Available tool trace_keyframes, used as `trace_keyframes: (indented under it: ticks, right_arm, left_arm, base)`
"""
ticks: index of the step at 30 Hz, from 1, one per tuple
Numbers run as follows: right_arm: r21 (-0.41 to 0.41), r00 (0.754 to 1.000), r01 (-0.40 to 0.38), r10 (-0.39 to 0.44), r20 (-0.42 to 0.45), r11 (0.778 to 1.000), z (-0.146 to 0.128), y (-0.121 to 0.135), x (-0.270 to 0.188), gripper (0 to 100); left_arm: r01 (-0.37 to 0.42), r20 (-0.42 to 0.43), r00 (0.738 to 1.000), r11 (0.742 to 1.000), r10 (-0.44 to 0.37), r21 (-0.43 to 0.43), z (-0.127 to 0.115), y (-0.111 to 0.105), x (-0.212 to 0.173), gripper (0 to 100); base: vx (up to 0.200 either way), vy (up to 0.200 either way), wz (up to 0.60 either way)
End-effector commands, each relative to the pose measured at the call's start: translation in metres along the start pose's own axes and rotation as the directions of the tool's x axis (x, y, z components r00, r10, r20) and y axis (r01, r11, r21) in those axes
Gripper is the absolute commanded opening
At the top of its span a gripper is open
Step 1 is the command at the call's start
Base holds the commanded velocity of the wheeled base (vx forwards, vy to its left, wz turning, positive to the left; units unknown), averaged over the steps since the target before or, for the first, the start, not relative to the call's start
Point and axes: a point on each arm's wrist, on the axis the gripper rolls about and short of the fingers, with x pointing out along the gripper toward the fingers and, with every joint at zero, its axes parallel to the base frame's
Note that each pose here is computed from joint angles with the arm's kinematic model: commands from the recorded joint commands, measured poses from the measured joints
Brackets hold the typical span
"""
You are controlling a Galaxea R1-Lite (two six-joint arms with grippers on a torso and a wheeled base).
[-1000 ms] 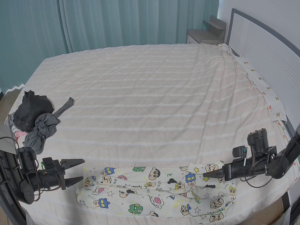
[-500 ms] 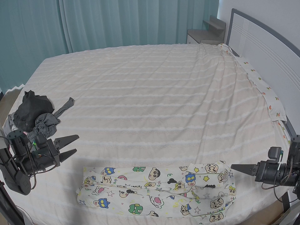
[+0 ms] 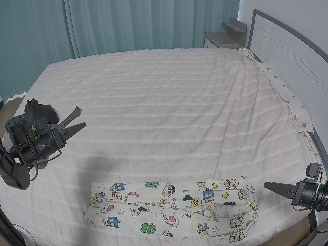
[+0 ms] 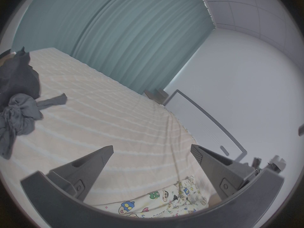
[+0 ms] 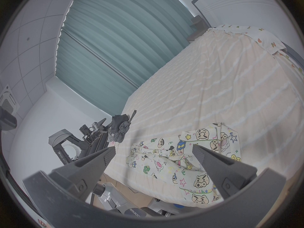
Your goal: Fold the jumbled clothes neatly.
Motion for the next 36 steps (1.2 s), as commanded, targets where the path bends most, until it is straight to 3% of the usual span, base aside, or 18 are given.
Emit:
trace_keyframes:
  ticks: [1, 3, 4, 5, 6, 7, 8, 11, 15, 18, 22, 24, 25, 26, 27, 29, 32, 36]
  right_arm:
    - [-0.015, 0.999, -0.038, 0.038, -0.002, 0.999, -0.003, 0.005, -0.005, 100]
    - [-0.018, 0.999, -0.050, 0.050, -0.016, 0.999, -0.005, 0.006, -0.005, 100]
    - [-0.020, 0.998, -0.053, 0.053, -0.019, 0.998, -0.006, 0.007, -0.005, 100]
    - [-0.020, 0.998, -0.053, 0.053, -0.019, 0.998, -0.006, 0.007, -0.005, 100]
    - [-0.020, 0.998, -0.053, 0.053, -0.019, 0.998, -0.006, 0.007, -0.005, 100]
    - [-0.018, 0.998, -0.051, 0.051, -0.023, 0.999, -0.007, 0.006, -0.005, 100]
    - [-0.015, 0.998, -0.048, 0.048, -0.027, 0.999, -0.008, 0.006, -0.005, 100]
    - [-0.013, 0.998, -0.046, 0.046, -0.038, 0.999, -0.011, 0.004, -0.006, 100]
    - [-0.018, 0.998, -0.052, 0.051, -0.040, 0.998, -0.012, 0.005, -0.006, 100]
    - [-0.020, 0.998, -0.055, 0.054, -0.039, 0.998, -0.012, 0.005, -0.007, 100]
    - [-0.021, 0.998, -0.056, 0.055, -0.040, 0.998, -0.013, 0.005, -0.007, 100]
    - [-0.022, 0.997, -0.059, 0.058, -0.044, 0.998, -0.013, 0.006, -0.007, 100]
    - [-0.022, 0.997, -0.063, 0.062, -0.050, 0.998, -0.014, 0.006, -0.007, 100]
    - [-0.022, 0.997, -0.066, 0.064, -0.052, 0.998, -0.014, 0.006, -0.007, 100]
    - [-0.022, 0.997, -0.066, 0.064, -0.052, 0.998, -0.014, 0.006, -0.007, 100]
    - [-0.023, 0.996, -0.065, 0.064, -0.055, 0.998, -0.015, 0.006, -0.007, 100]
    - [-0.024, 0.996, -0.065, 0.064, -0.055, 0.998, -0.015, 0.006, -0.007, 100]
    - [-0.028, 0.996, -0.067, 0.065, -0.056, 0.997, -0.015, 0.006, -0.007, 100]
  left_arm:
    - [-0.192, 0.099, 0.978, 0.977, 0.183, 0.088, 0.066, -0.060, -0.015, 100]
    - [-0.323, -0.057, 0.941, 0.934, 0.334, 0.150, 0.057, -0.055, -0.026, 100]
    - [-0.397, -0.119, 0.898, 0.898, 0.423, 0.189, 0.051, -0.050, -0.028, 100]
    - [-0.481, -0.171, 0.834, 0.843, 0.524, 0.239, 0.043, -0.046, -0.030, 100]
    - [-0.515, -0.188, 0.804, 0.819, 0.564, 0.254, 0.039, -0.043, -0.030, 100]
    - [-0.586, -0.230, 0.734, 0.767, 0.639, 0.261, 0.025, -0.037, -0.026, 100]
    - [-0.585, -0.262, 0.729, 0.775, 0.632, 0.239, 0.012, -0.037, -0.020, 100]
    - [-0.591, -0.285, 0.750, 0.798, 0.597, 0.115, -0.009, -0.037, -0.008, 100]
    - [-0.608, -0.388, 0.711, 0.790, 0.587, 0.080, -0.038, -0.028, 0.005, 100]
    - [-0.679, -0.538, 0.611, 0.734, 0.580, 0.021, -0.067, -0.011, 0.011, 100]
    - [-0.745, -0.635, 0.537, 0.665, 0.556, -0.048, -0.090, 0.001, 0.017, 100]
    - [-0.762, -0.656, 0.520, 0.644, 0.546, -0.069, -0.096, 0.004, 0.018, 100]
    - [-0.780, -0.682, 0.508, 0.617, 0.527, -0.104, -0.102, 0.009, 0.020, 100]
    - [-0.788, -0.694, 0.508, 0.601, 0.510, -0.135, -0.105, 0.011, 0.021, 100]
    - [-0.788, -0.694, 0.508, 0.601, 0.510, -0.135, -0.105, 0.011, 0.021, 100]
    - [-0.805, -0.713, 0.516, 0.554, 0.474, -0.213, -0.109, 0.014, 0.025, 100]
    - [-0.802, -0.714, 0.539, 0.530, 0.447, -0.273, -0.111, 0.016, 0.027, 100]
    - [-0.786, -0.669, 0.593, 0.504, 0.448, -0.359, -0.108, 0.017, 0.031, 100]
  base:
    - [0.000, 0.000, 0.00]
    - [0.000, 0.000, 0.00]
    - [0.000, 0.000, 0.00]
    - [0.000, 0.000, 0.00]
    - [0.000, 0.000, 0.00]
    - [0.000, 0.000, 0.00]
    - [0.000, 0.000, 0.00]
    - [0.000, 0.000, 0.00]
    - [0.000, 0.000, 0.00]
    - [0.000, 0.000, 0.00]
    - [0.000, 0.000, 0.00]
    - [0.000, 0.000, 0.00]
    - [0.000, 0.000, 0.00]
    - [0.000, 0.000, 0.00]
    - [0.000, 0.000, 0.00]
    - [0.000, 0.000, 0.00]
    - [0.000, 0.000, 0.00]
    - [0.000, 0.000, 0.00]
